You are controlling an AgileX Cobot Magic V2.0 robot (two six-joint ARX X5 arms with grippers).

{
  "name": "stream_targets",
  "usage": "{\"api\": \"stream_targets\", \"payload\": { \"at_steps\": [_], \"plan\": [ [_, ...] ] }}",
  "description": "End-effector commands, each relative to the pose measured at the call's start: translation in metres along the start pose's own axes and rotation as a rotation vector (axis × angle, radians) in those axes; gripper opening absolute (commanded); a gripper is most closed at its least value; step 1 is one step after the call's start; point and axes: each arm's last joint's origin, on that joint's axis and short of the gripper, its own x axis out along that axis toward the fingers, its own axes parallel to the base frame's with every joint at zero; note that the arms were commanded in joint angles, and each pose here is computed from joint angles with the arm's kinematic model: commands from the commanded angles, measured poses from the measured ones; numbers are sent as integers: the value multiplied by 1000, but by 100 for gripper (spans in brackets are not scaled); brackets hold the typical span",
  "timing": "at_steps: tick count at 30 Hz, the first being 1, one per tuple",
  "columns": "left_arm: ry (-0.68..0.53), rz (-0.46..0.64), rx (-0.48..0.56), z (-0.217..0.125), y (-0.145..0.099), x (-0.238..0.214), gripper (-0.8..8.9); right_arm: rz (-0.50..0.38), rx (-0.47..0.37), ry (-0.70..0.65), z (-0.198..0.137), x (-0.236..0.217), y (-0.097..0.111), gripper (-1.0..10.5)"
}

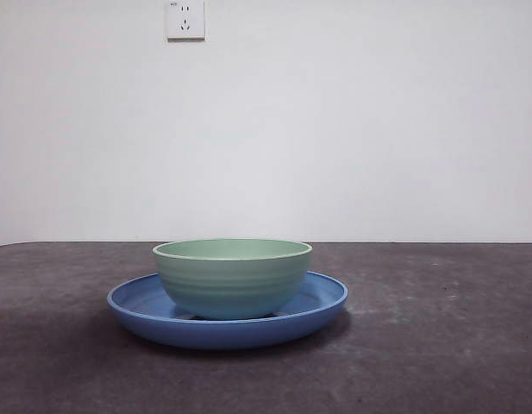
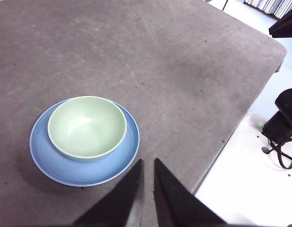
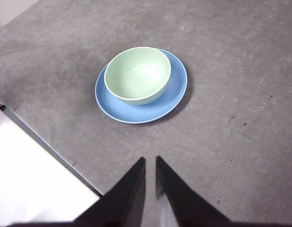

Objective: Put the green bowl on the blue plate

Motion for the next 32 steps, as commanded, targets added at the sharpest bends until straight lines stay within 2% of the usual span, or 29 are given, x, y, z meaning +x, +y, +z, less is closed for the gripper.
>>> {"api": "stream_targets", "payload": {
  "at_steps": [1,5,9,14,17,25,32],
  "plan": [
    [-29,17,-4,2,1,-4,32,9,2,-12,2,-1,1,33],
    [-95,136,-40,0,11,-10,25,9,3,-12,2,-1,1,33],
    [-280,300,-62,-8,28,-10,26,9,2,-12,2,-1,1,33],
    [-418,455,-68,-44,51,6,26,9,2,-12,2,-1,1,33],
    [-416,528,-67,-76,63,21,26,9,2,-12,2,-1,1,33],
    [-386,721,-146,-151,82,55,26,9,2,-12,2,-1,1,33],
    [-383,818,-165,-178,86,64,26,9,2,-12,2,-1,1,33]
  ]
}}
